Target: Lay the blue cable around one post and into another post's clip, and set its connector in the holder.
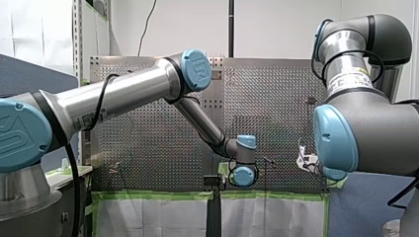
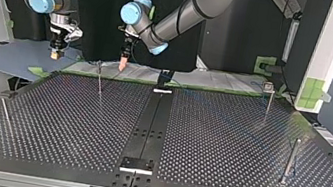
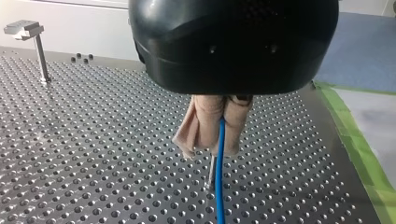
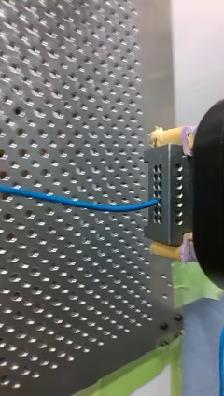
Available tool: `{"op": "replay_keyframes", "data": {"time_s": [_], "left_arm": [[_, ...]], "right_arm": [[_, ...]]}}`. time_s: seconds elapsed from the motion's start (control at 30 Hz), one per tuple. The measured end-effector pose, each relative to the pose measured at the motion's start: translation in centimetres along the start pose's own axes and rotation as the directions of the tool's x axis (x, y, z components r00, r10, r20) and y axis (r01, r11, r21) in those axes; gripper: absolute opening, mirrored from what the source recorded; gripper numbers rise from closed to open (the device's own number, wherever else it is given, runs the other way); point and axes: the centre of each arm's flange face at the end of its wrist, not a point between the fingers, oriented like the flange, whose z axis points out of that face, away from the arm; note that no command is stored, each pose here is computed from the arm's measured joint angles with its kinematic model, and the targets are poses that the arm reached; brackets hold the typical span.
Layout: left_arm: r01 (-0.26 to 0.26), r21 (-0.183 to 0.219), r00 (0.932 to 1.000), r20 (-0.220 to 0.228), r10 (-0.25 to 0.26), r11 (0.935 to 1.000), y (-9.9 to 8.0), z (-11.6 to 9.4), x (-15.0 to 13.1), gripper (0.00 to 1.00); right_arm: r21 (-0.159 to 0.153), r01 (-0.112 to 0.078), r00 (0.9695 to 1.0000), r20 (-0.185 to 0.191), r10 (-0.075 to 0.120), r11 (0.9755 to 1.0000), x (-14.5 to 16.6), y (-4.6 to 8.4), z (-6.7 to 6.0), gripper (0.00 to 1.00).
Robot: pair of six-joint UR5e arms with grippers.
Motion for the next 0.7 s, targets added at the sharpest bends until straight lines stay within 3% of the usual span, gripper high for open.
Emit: {"op": "replay_keyframes", "data": {"time_s": [0.13, 0.3, 0.53, 0.7], "left_arm": [[0.007, 0.007, 1.0, -0.002, -0.007, 0.9999, 0.2, 0.2, 0.8, 0.0], [0.011, 0.01, 0.9999, -0.01, -0.011, 0.9999, 0.5, 0.2, 1.7, 0.0], [0.015, 0.01, 0.9998, -0.01, -0.015, 0.9998, 0.7, 0.4, 1.9, 0.0], [0.016, 0.001, 0.9998, -0.009, -0.016, 0.9999, 1.3, 0.8, 1.8, 0.0]], "right_arm": [[0.04, 0.022, 0.9997, -0.012, -0.021, 0.999, 0.0, -0.8, 0.1, 0.02], [0.071, 0.026, 0.9996, -0.016, -0.024, 0.9971, 0.0, -1.3, 0.2, 0.02], [0.028, -0.008, 0.9999, -0.014, 0.009, 0.9996, 0.0, -0.1, 0.1, 0.02], [-0.013, -0.018, 0.9998, -0.012, 0.018, 0.9998, -0.1, 0.8, 0.1, 0.02]]}}
